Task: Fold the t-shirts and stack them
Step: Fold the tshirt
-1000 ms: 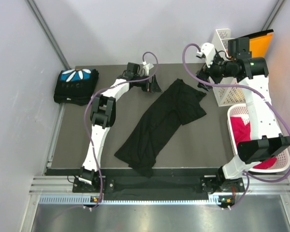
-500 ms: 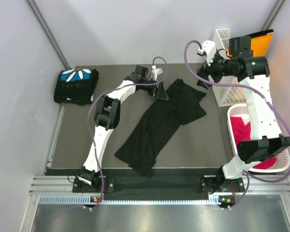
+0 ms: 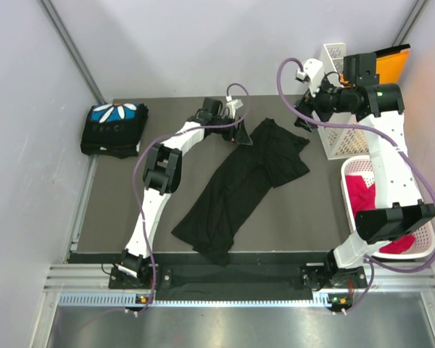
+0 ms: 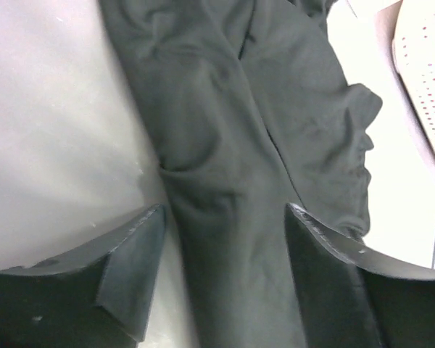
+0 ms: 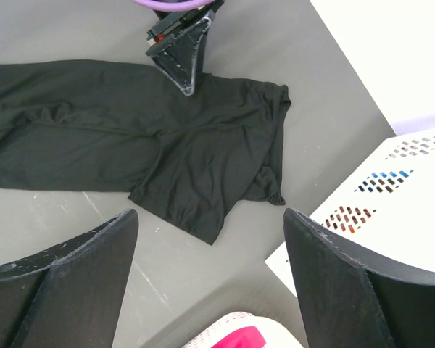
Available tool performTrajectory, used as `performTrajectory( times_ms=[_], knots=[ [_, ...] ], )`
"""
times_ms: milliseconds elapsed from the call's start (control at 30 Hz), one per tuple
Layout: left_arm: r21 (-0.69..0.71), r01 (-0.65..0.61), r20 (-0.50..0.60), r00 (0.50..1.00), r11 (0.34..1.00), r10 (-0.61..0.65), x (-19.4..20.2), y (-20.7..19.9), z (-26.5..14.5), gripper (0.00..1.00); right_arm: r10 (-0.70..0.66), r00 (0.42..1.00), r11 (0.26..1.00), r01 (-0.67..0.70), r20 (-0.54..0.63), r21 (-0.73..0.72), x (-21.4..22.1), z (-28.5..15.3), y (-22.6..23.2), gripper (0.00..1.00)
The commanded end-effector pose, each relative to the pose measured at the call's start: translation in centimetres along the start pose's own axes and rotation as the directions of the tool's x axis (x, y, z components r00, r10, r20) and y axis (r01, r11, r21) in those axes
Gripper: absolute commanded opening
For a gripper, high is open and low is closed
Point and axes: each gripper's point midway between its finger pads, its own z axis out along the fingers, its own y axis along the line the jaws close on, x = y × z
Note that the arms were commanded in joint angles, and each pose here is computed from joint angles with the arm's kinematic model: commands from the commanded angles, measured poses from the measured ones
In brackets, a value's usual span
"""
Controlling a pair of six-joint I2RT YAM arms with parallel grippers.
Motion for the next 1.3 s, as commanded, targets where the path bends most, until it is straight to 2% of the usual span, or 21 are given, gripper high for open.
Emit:
performTrajectory(
  times_ms=[0, 100, 167, 267, 300, 333, 400, 800, 1000, 1267],
  knots=[
    [-0.044, 0.045, -0.004, 0.999, 0.998, -0.045, 1.3, 2.3, 1.1, 0.67, -0.014, 0.998, 1.0, 0.012, 0.067, 0.028, -2.0, -1.0, -0.7, 0.8],
    [-0.052, 0.051, -0.005, 0.999, 0.997, -0.051, 1.6, 2.7, 1.3, 0.41, -0.011, 0.998, 1.0, 0.009, 0.066, 0.029, -2.0, -1.0, -0.7, 0.79],
    [-0.063, 0.051, -0.003, 0.999, 0.997, -0.051, 1.6, 3.0, 1.3, 0.4, -0.011, 0.998, 0.999, 0.009, 0.067, 0.031, -2.0, -1.1, -0.7, 0.78],
    [-0.066, 0.051, -0.002, 0.999, 0.997, -0.051, 1.6, 3.1, 1.3, 0.31, -0.014, 0.998, 0.999, 0.012, 0.064, 0.037, -2.0, -1.0, -0.9, 0.77],
    [-0.076, 0.056, -0.003, 0.998, 0.996, -0.056, 1.7, 3.3, 1.3, 0.24, -0.014, 0.998, 0.999, 0.012, 0.063, 0.035, -2.0, -0.9, -0.9, 0.77],
    [-0.083, 0.056, -0.001, 0.998, 0.995, -0.056, 1.7, 3.4, 1.3, 0.08, -0.014, 0.998, 0.999, 0.011, 0.062, 0.037, -2.0, -0.9, -1.1, 0.77],
    [-0.115, 0.061, -0.002, 0.998, 0.992, -0.062, 1.9, 3.9, 1.3, 0.01, -0.008, 0.998, 1.0, 0.007, 0.06, 0.026, -1.8, -0.7, -0.9, 0.76],
    [-0.348, 0.066, 0.08, 0.996, 0.935, -0.04, -0.3, 8.7, -1.1, 0.0, 0.001, 0.998, 1.0, -0.001, 0.058, -0.007, -1.6, 0.1, -0.5, 0.76],
    [-0.478, 0.088, 0.128, 0.991, 0.874, -0.031, -1.9, 11.8, -5.1, 0.0, -0.004, 0.998, 1.0, 0.005, 0.055, -0.019, -1.7, 0.4, -0.2, 0.75],
    [-0.605, 0.142, 0.167, 0.985, 0.784, -0.049, -1.8, 15.9, -10.4, 0.0, -0.011, 0.999, 1.0, 0.013, 0.051, -0.025, -1.7, 0.8, -0.1, 0.75]
  ],
)
